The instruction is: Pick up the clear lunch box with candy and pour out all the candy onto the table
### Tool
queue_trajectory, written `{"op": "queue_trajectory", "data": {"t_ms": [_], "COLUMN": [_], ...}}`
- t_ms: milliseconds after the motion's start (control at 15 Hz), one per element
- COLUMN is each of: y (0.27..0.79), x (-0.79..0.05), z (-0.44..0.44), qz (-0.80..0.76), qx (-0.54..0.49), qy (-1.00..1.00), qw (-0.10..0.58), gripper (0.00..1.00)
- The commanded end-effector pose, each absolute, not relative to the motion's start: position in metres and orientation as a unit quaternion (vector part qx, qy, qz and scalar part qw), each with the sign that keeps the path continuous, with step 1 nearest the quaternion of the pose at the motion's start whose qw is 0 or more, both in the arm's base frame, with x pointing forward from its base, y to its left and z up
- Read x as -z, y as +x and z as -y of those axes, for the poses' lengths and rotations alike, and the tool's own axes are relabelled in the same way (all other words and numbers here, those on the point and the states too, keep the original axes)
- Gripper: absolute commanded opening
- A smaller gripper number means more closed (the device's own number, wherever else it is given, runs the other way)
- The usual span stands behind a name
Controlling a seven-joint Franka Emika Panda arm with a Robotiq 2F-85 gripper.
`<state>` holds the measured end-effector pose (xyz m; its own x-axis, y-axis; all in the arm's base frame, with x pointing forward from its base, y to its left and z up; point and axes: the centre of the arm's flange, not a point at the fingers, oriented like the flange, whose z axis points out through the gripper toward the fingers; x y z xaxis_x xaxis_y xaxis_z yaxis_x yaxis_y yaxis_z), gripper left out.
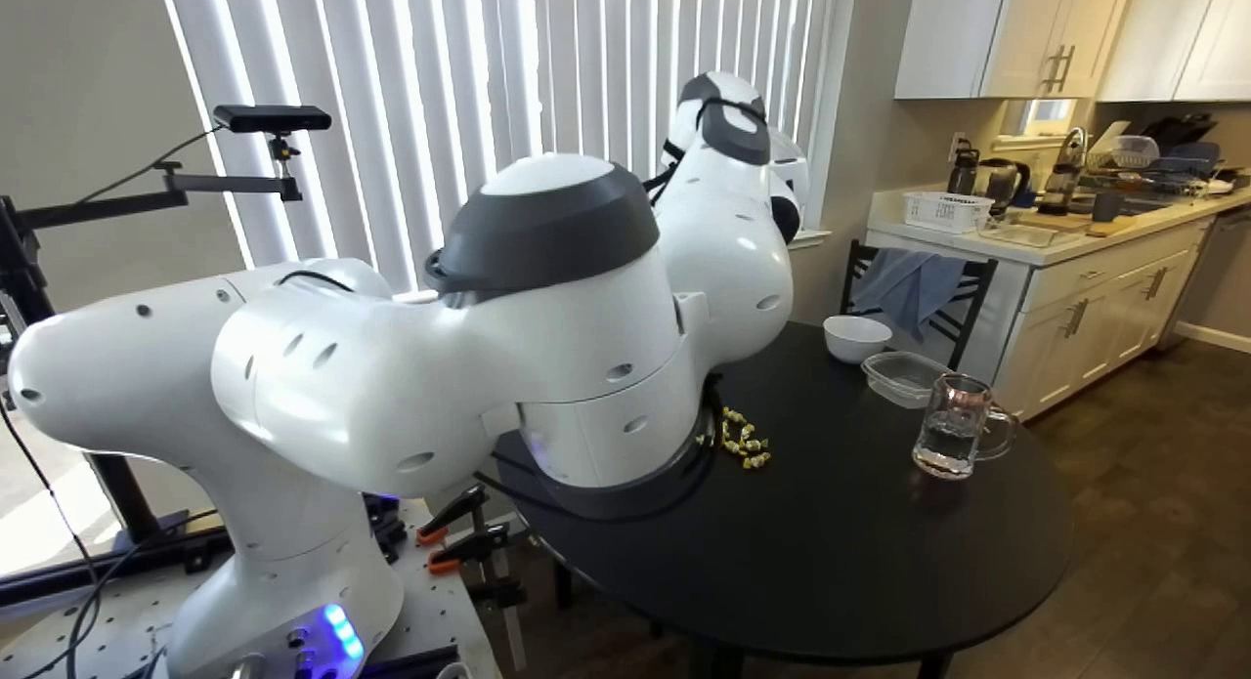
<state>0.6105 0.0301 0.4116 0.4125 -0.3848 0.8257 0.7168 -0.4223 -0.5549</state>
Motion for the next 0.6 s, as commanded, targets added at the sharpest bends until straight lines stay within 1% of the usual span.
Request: {"op": "queue_trajectory", "data": {"t_ms": [0,133,200,400,533], "y": [0.606,0.616,0.621,0.627,0.624], "x": [-0.401,-0.391,-0.374,-0.298,-0.26], "z": [-0.031,-0.033,-0.036,-0.056,-0.069], "qz": [0.139,0.126,0.109,0.04,0.017], "qx": [0.575,0.561,0.545,0.463,0.427], "qy": [-0.586,-0.582,-0.584,-0.616,-0.632], "qw": [0.555,0.575,0.591,0.636,0.647], "gripper": [0.01,0.01,0.01,0.01,0.01]}}
